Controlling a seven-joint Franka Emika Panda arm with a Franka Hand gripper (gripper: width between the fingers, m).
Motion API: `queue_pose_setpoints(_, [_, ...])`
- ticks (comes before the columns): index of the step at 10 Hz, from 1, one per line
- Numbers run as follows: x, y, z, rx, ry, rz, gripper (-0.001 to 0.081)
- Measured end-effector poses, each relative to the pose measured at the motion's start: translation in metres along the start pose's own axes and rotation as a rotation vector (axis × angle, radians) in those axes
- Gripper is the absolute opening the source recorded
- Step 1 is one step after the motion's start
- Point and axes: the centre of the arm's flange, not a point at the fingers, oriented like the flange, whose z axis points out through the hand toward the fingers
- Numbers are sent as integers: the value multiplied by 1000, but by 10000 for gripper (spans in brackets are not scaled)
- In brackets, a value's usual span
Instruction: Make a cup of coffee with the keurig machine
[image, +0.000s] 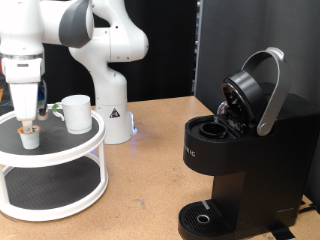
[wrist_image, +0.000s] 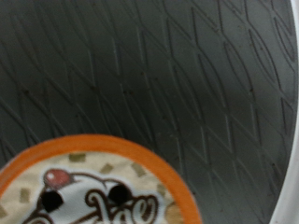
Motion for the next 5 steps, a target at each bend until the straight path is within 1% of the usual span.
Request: queue_pose_setpoints(5, [-5, -8, 14, -13, 28, -10, 798])
